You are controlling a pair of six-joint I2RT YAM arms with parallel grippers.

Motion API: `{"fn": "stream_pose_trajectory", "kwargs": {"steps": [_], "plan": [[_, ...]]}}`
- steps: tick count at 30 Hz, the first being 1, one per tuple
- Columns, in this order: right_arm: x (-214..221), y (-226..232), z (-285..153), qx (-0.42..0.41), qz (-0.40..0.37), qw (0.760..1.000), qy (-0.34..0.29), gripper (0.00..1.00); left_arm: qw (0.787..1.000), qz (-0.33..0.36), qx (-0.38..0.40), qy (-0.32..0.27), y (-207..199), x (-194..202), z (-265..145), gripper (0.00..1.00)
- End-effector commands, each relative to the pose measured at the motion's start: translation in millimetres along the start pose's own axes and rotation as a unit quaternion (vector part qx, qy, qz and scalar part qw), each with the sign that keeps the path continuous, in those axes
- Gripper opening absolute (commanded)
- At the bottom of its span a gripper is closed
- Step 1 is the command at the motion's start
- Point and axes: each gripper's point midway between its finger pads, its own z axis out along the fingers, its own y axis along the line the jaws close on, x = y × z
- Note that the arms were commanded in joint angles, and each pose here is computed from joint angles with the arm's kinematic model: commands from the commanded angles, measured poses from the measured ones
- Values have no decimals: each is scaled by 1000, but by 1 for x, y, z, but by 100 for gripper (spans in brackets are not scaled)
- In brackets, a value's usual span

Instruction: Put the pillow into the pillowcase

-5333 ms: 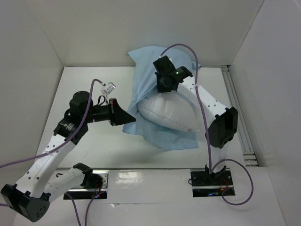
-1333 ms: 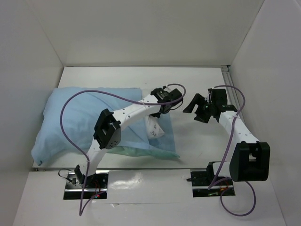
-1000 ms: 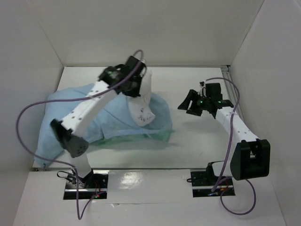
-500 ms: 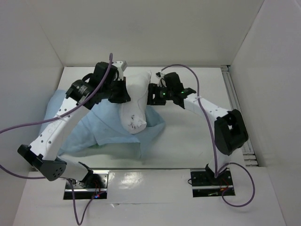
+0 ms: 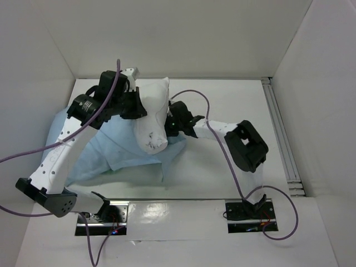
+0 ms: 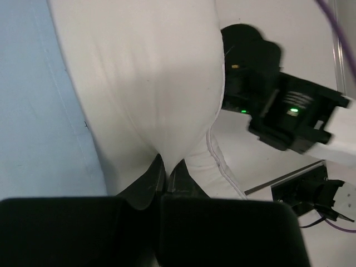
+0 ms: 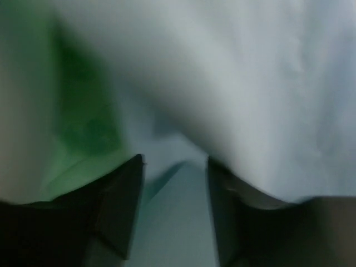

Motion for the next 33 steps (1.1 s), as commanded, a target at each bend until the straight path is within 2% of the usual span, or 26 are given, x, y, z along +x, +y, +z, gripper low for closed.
{"fn": "stream_pose_trajectory", "kwargs": {"steps": [1,3,4,5,7,9,10,12,14,20,22,27,28,30,31,33], "plan": [[-22,-18,31,44,21,997,-63,53,990,-18,107,-92,-45,-43,-46,0],[-28,-29,37,70,27,994,-80,36,990,-20,108,-92,-43,-43,-46,0],[-25,-35,36,85,34,993,-76,10,989,-22,106,-98,-41,-46,-50,0],[-29,-41,32,98,38,991,-82,0,990,-22,103,-94,-39,-43,-47,0],[-42,-42,12,112,43,987,-110,0,991,-26,93,-95,-33,-42,-46,0],[-38,-54,-8,130,46,984,-110,0,992,-31,76,-92,-23,-37,-41,0],[-49,-38,-27,115,38,984,-129,0,994,-36,65,-81,-16,-31,-33,0],[-41,-46,-48,134,39,983,-121,0,995,-46,55,-71,-8,-25,-23,0],[-54,-38,-78,119,24,983,-136,0,996,-53,42,-64,3,-20,-11,0],[-52,-30,-125,123,1,984,-132,0,995,-79,42,-39,22,0,17,0],[-54,-26,-127,111,-2,984,-138,0,994,-85,55,-35,23,0,18,0],[-39,-1,-88,40,-21,993,-109,0,991,-81,89,-64,13,-25,-6,0],[-43,15,-81,15,-33,992,-118,8,989,-80,98,-72,10,-30,-16,0],[-42,15,-63,12,-36,993,-113,22,990,-71,94,-75,10,-34,-29,0],[-42,25,-57,-2,-42,993,-113,24,989,-69,80,-101,11,-48,-43,0],[-45,32,-43,-11,-48,992,-114,35,989,-69,86,-100,5,-47,-46,0]]}}
